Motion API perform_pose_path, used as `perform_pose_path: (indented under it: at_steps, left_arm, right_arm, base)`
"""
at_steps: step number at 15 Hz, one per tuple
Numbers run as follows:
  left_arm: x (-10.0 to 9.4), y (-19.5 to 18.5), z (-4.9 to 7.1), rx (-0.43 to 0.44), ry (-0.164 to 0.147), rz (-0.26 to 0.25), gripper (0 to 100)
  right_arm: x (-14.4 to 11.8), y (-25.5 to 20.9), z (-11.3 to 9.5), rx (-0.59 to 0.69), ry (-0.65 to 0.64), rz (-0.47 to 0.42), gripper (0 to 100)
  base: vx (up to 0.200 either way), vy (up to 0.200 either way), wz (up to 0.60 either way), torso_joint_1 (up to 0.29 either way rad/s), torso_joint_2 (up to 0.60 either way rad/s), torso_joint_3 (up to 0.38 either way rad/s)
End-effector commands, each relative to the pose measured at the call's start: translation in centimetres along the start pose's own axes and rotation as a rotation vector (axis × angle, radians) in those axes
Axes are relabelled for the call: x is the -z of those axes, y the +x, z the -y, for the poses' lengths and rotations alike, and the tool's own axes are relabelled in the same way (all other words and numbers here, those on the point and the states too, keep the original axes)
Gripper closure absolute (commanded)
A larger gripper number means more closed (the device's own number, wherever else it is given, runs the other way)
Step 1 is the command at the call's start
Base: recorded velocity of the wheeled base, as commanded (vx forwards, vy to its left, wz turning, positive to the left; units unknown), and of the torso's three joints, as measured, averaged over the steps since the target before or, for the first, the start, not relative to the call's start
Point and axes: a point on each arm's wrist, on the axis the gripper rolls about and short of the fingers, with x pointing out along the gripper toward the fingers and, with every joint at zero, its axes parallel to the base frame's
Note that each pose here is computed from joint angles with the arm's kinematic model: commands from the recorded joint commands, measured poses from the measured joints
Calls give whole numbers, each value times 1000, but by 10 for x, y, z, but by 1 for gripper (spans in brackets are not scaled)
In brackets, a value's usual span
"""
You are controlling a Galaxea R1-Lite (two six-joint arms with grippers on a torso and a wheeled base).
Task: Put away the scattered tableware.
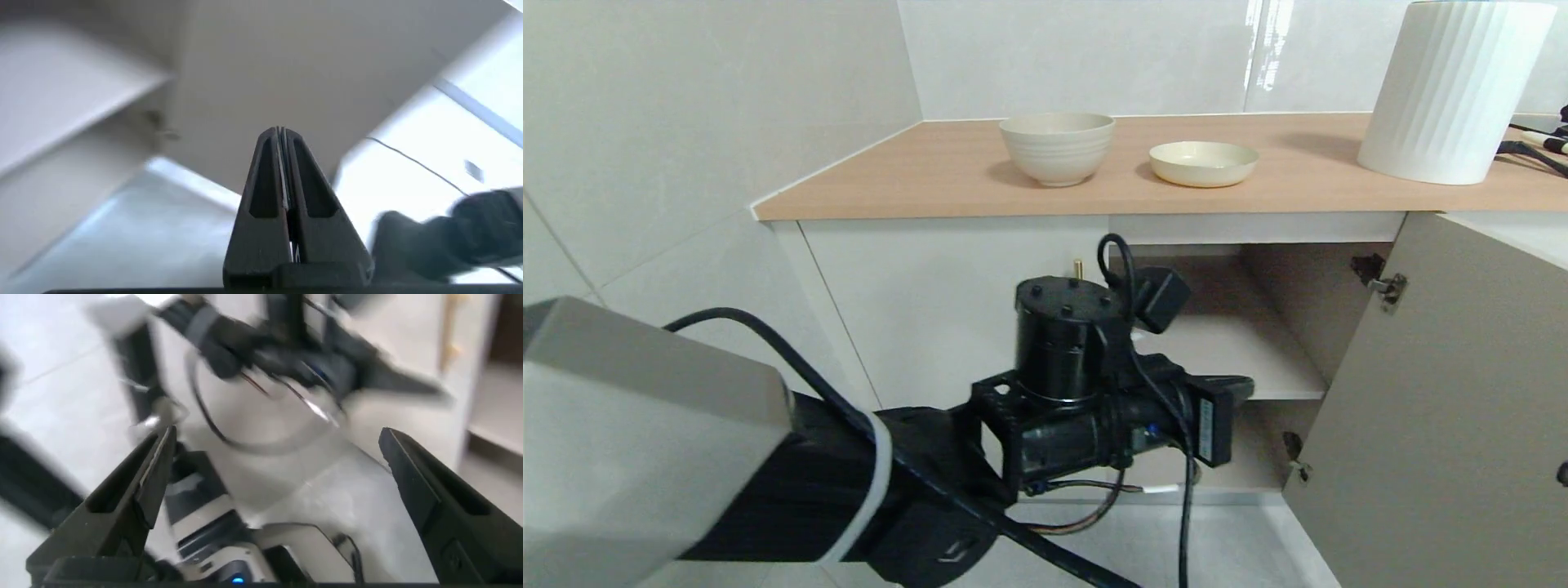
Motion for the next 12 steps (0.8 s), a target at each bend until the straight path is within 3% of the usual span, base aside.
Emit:
perform_pose_path:
  at_steps: [1,3,4,5,8,12]
  left_arm:
    - [-29,-59,-25,-119,22,80,100]
    - [-38,-100,-38,-209,19,113,100]
    - [-43,-130,-40,-268,10,129,100]
    - [-45,-148,-40,-303,2,136,100]
    - [-44,-198,-32,-386,-14,162,100]
    - [-40,-232,-13,-380,11,221,100]
  right_arm:
    - [-1,34,29,68,42,-112,0]
    - [-9,58,51,195,-41,-155,0]
    - [-15,79,72,339,-89,-185,0]
    - [-18,91,81,388,-105,-173,0]
    - [-25,113,93,384,-138,-118,0]
    - [-25,110,92,434,-116,-107,0]
  base:
    - [0,0,0,0,0,0]
    - [0,0,0,0,0,0]
    - [0,0,0,0,0,0]
    - [0,0,0,0,0,0]
    - [0,0,0,0,0,0]
    - [0,0,0,0,0,0]
